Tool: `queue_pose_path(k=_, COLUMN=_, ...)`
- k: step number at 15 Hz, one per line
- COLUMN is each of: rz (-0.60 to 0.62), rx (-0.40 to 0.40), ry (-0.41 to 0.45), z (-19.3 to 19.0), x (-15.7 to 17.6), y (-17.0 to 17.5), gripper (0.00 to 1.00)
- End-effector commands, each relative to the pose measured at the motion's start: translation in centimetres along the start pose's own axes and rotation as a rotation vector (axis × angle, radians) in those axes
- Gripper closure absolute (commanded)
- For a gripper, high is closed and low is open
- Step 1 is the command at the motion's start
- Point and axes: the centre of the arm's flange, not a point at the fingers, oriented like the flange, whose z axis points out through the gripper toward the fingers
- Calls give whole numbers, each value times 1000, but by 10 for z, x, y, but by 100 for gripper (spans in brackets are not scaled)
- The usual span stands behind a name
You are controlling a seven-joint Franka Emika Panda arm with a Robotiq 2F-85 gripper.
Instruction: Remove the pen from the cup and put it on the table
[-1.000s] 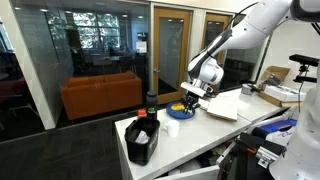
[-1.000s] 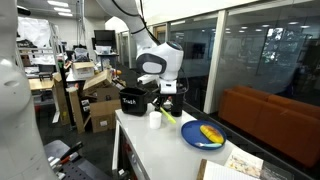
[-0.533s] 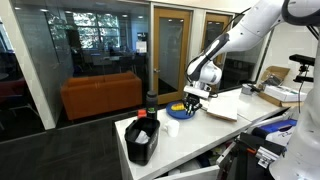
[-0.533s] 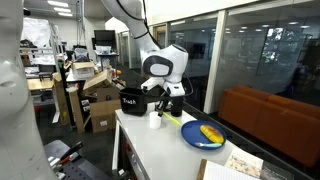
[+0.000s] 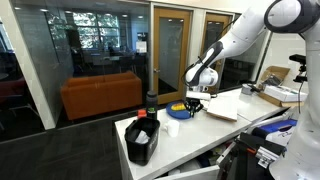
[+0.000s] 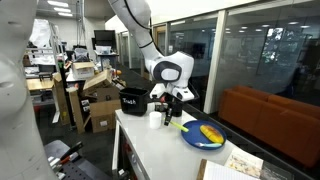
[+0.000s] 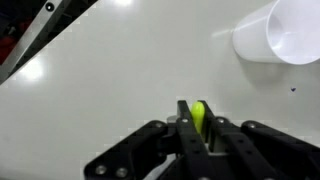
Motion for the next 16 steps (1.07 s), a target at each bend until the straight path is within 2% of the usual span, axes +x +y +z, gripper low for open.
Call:
queue_pose_path(k=1, rz=-105, rx=-66, ry=-7, z=11, x=16, y=0, gripper=97)
queue_pose_path(k=8, rz=-212, rx=-164, ry=6, z=41, x=21, y=9, gripper=97)
queue_pose_path(k=16, rz=-231, rx=-204, ry=-1, z=60, x=16, y=13, gripper=97)
